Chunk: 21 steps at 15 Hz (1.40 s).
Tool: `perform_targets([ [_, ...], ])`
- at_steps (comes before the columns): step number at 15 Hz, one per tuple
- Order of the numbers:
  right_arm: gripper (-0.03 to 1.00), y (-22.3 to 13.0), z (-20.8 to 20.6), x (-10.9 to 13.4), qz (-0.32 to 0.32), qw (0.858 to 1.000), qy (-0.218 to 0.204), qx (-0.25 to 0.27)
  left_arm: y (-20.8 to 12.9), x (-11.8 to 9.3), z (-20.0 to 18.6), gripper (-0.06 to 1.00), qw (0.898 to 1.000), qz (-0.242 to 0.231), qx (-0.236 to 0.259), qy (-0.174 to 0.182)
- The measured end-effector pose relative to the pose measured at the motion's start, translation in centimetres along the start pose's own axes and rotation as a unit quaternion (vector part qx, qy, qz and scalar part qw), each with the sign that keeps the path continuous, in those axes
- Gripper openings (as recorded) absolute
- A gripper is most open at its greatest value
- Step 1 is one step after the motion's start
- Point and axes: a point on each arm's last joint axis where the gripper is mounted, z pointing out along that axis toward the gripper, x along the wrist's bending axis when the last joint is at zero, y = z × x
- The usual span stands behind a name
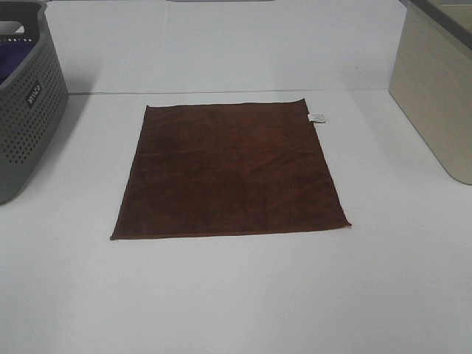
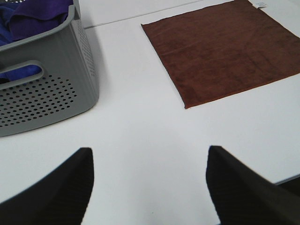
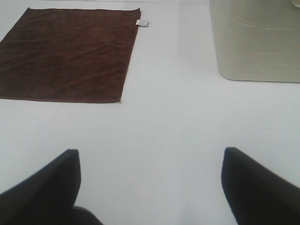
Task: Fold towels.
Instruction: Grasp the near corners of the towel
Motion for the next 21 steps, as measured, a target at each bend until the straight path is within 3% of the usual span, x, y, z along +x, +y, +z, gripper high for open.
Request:
perform_targets([
  [21, 0.78, 0.0, 0.0, 0.0, 0.0, 1.0, 0.0, 0.0, 0.0, 0.0, 0.0, 0.65, 1.0, 0.0, 0.0, 0.0],
])
